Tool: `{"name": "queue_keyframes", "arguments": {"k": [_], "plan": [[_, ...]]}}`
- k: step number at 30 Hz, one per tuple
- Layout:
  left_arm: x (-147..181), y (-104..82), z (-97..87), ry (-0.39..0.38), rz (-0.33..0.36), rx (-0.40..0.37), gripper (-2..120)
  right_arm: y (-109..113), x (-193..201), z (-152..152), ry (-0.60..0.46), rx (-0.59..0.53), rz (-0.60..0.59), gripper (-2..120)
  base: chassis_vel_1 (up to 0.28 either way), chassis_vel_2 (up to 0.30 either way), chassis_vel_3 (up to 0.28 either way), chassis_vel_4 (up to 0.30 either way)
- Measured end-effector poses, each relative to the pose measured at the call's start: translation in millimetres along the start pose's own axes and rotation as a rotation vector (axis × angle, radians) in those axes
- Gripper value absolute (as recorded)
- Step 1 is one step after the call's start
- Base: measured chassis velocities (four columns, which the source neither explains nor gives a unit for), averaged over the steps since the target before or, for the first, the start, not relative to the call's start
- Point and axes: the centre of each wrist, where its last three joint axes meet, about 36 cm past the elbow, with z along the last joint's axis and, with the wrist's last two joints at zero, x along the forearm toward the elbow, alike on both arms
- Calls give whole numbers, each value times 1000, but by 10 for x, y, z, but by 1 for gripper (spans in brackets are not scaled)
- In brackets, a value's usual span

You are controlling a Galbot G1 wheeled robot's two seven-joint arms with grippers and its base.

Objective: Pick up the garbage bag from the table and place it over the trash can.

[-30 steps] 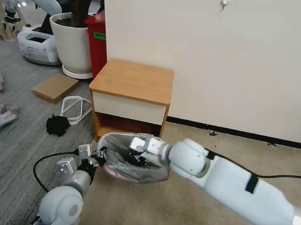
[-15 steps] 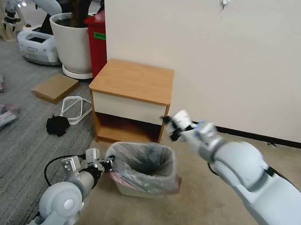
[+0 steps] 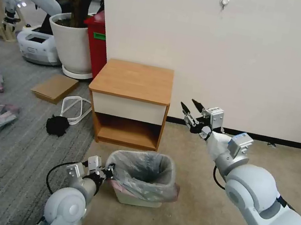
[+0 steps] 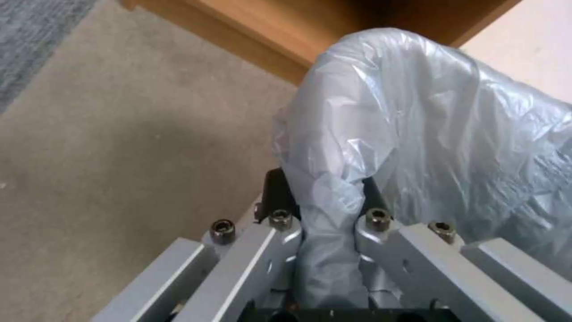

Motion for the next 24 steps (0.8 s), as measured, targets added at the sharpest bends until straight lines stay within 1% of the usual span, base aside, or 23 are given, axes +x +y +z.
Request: {"name": "queue_keyframes", "arguments": {"k": [2, 3, 4, 5, 6, 8, 9, 10, 13, 15, 16, 18, 19, 20, 22, 23, 24], "plan": [[20, 29, 47, 6, -11, -8, 6, 7, 0, 0, -8, -8, 3, 68, 0, 0, 0, 0], [24, 35, 55, 7, -14, -9, 6, 8, 1, 1, -9, -9, 4, 69, 0, 0, 0, 0], [31, 43, 70, 8, -19, -11, 6, 12, 6, 5, -10, -13, 5, 74, 0, 0, 0, 0], [31, 43, 70, 8, -19, -11, 6, 12, 6, 5, -10, -13, 5, 74, 0, 0, 0, 0], [39, 51, 87, 9, -25, -16, 6, 16, 13, 16, -11, -18, 8, 82, 0, 0, 0, 0], [40, 59, 97, 8, -31, -24, 6, 21, 24, 34, -14, -24, 10, 91, 0, 0, 0, 0], [40, 59, 97, 8, -31, -24, 6, 21, 24, 34, -14, -24, 10, 91, 0, 0, 0, 0], [37, 64, 100, 7, -34, -27, 6, 20, 28, 39, -15, -25, 11, 97, 0, 0, 0, 0], [35, 66, 101, 7, -35, -28, 6, 18, 33, 44, -15, -25, 12, 102, 0, 0, 0, 0], [31, 70, 103, 7, -39, -32, 10, 14, 38, 48, -15, -25, 12, 108, 0, 0, 0, 0], [31, 70, 103, 7, -39, -32, 10, 14, 38, 48, -15, -25, 12, 108, 0, 0, 0, 0], [34, 76, 108, 11, -42, -33, 19, 9, 38, 46, -16, -25, 14, 111, 0, 0, 0, 0], [34, 76, 108, 11, -42, -33, 19, 9, 38, 46, -16, -25, 14, 111, 0, 0, 0, 0], [41, 79, 112, 14, -45, -34, 25, 7, 37, 47, -17, -25, 14, 112, 0, 0, 0, 0], [57, 81, 109, 19, -47, -37, 33, 4, 37, 49, -17, -26, 15, 114, 0, 0, 0, 0], [77, 80, 103, 22, -48, -39, 39, 2, 38, 50, -18, -28, 17, 114, 0, 0, 0, 0], [77, 80, 103, 22, -48, -39, 39, 2, 38, 50, -18, -28, 17, 114, 0, 0, 0, 0]]}}
